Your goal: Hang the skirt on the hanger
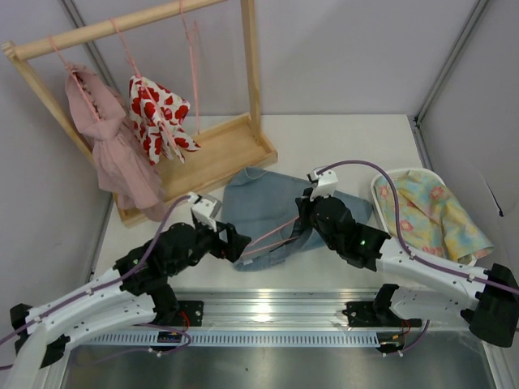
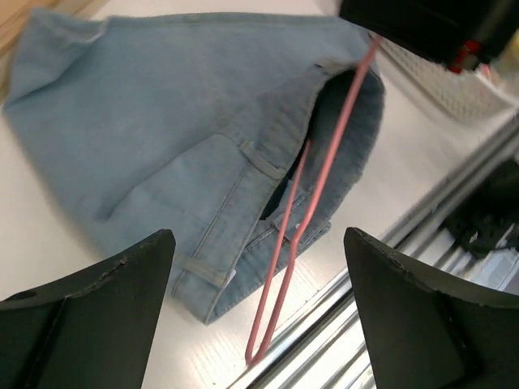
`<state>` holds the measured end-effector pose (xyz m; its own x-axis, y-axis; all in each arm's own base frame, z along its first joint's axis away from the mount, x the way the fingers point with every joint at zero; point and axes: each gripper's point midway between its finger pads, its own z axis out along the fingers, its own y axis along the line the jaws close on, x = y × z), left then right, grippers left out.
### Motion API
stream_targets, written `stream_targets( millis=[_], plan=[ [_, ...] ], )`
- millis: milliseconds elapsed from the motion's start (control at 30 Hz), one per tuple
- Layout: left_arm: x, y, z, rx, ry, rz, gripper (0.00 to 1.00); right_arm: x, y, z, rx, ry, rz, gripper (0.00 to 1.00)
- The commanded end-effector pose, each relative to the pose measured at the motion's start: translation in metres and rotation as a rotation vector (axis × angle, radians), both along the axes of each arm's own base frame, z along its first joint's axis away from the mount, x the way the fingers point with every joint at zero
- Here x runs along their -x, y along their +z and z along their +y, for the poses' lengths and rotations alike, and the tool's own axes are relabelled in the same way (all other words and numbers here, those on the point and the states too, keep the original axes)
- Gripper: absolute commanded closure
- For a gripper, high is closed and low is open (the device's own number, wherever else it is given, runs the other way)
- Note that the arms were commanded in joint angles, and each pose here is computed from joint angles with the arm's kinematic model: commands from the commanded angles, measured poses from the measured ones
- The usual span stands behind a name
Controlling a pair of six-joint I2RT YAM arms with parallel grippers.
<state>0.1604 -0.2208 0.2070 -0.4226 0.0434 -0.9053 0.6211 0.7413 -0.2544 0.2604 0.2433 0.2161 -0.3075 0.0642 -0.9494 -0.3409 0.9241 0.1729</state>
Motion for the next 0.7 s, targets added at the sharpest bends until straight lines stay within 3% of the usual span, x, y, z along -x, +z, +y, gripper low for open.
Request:
stream_targets(
  millis=[0,100,233,333,500,667],
  plan=[
    [-0.009,-0.012,0.038,0.064,0.277,0.124,0.09,-0.008,0.007,-0.01,-0.023,-0.054,-0.03,1.0],
    [-0.005,-0.031,0.041,0.028,0.328,0.229,0.11,-0.005,0.004,-0.011,-0.034,-0.046,-0.025,1.0],
    [0.0,-0.078,0.035,-0.15,0.353,0.379,0.13,-0.004,-0.001,-0.016,-0.038,-0.052,-0.009,1.0],
    [0.002,-0.097,0.027,-0.194,0.335,0.435,0.17,-0.001,-0.001,-0.019,-0.046,-0.053,-0.01,1.0],
    [-0.003,-0.118,0.031,-0.196,0.384,0.492,0.22,0.002,0.003,-0.025,-0.07,-0.059,-0.012,1.0],
    [-0.004,-0.125,0.019,-0.113,0.382,0.54,0.24,0.004,0.0,-0.023,-0.082,-0.045,0.0,1.0]
  ],
)
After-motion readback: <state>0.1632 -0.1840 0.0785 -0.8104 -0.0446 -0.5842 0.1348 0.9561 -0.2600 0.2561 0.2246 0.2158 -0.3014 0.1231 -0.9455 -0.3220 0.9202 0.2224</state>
